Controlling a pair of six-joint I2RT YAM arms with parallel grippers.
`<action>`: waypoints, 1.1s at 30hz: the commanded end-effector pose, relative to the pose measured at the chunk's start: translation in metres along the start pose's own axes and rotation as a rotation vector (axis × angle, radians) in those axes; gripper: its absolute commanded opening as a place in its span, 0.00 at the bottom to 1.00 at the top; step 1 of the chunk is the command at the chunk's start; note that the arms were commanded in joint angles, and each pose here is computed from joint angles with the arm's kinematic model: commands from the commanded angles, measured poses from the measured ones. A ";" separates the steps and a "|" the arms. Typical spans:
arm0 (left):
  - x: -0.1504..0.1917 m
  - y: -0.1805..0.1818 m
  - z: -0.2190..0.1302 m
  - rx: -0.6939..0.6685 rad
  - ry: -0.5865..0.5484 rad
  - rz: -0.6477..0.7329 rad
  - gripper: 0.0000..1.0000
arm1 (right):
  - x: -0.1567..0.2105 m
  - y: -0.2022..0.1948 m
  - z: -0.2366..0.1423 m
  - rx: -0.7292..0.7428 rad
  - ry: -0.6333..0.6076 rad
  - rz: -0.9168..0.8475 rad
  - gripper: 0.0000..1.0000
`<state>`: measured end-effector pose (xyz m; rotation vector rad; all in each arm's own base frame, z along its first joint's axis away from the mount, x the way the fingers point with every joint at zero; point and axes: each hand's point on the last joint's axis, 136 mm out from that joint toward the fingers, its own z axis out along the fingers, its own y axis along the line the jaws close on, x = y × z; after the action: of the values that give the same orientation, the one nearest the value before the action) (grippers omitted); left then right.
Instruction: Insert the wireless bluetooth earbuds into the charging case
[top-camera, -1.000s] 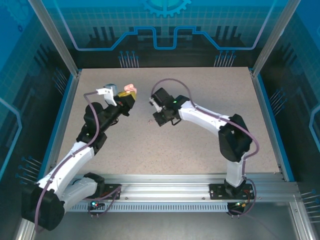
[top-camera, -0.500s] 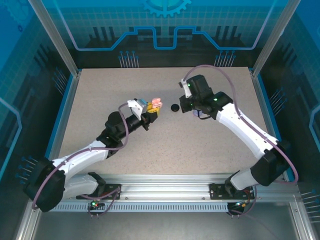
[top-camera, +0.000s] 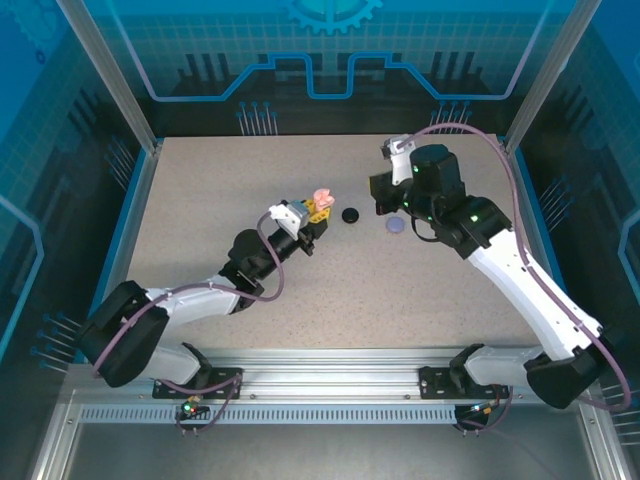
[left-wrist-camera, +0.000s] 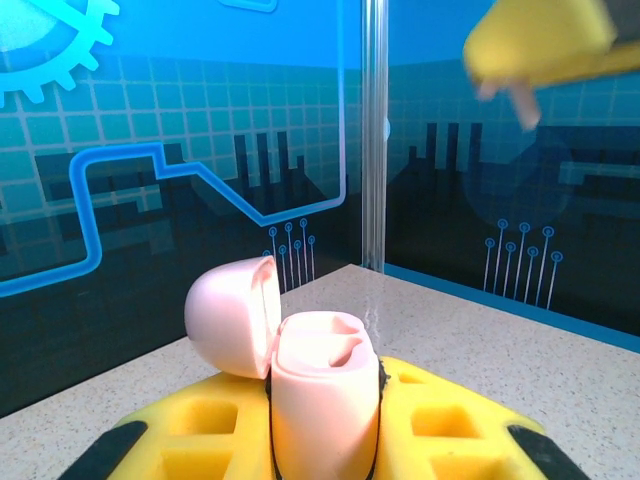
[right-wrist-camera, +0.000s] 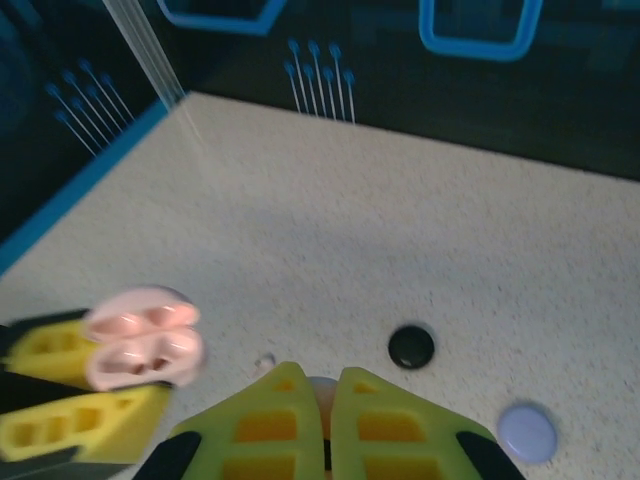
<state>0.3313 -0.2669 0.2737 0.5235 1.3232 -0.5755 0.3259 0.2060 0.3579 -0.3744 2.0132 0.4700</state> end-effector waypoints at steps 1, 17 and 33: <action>-0.037 -0.004 0.009 -0.001 -0.128 0.000 0.00 | -0.026 0.023 -0.016 -0.099 -0.131 0.011 0.07; -0.071 -0.052 0.019 0.159 -0.183 0.054 0.00 | -0.032 0.071 -0.044 -0.322 -0.327 -0.071 0.08; -0.081 -0.057 0.017 0.173 -0.200 0.061 0.00 | -0.014 0.068 -0.033 -0.321 -0.307 -0.057 0.08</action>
<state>0.3060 -0.3146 0.3240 0.6285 1.1588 -0.6641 0.2828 0.2494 0.3832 -0.5214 1.6839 0.7430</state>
